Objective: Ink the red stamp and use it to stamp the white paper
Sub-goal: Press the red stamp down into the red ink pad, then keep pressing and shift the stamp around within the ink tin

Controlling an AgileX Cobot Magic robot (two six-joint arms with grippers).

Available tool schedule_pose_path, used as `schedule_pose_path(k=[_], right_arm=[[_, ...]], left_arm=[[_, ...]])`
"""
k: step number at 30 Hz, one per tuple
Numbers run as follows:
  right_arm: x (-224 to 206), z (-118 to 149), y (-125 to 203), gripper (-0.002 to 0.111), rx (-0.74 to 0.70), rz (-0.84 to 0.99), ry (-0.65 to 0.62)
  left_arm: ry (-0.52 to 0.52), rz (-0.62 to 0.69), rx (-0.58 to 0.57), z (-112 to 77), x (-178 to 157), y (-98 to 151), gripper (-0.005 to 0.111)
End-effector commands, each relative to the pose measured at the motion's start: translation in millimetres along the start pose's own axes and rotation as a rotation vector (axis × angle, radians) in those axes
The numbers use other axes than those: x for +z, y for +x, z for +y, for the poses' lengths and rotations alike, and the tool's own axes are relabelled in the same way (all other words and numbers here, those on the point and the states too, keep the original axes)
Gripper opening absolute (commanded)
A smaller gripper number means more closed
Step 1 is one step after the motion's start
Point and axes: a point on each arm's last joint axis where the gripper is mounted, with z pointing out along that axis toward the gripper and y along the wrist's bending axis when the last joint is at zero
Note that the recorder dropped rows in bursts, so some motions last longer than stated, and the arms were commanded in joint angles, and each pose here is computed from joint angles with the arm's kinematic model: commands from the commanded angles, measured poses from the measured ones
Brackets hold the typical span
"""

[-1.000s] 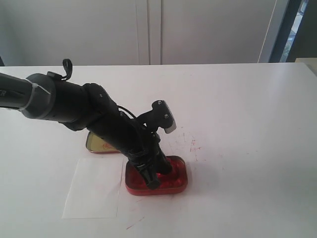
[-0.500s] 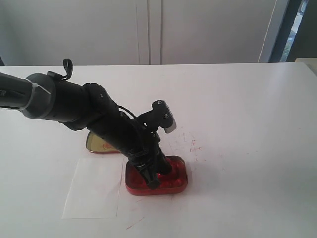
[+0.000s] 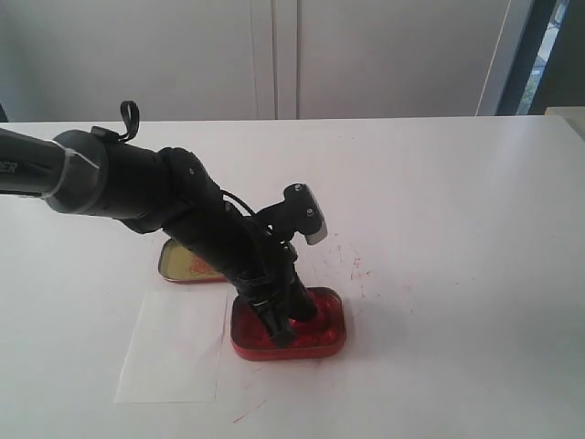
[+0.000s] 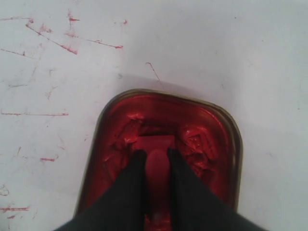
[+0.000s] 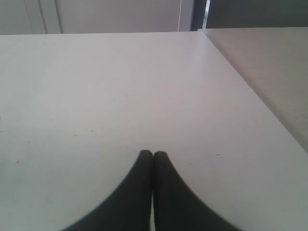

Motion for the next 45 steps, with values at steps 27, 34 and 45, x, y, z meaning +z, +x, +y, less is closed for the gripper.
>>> schedule_pose_path(k=[27,34,45], right_arm=[[0,0,0,0.000,0.009,-0.014,-0.004],[0,0,0,0.000,0.009,-0.014,-0.004],[0,0,0,0.000,0.009,-0.014,-0.004]], left_arm=[[-0.001,-0.028,0.066,-7.0,-28,-19,0.000],[0.008,-0.026,0.060,-7.8,-28,-19,0.000],[0.005,-0.044,0.057,-11.0,-38,-24,0.000]])
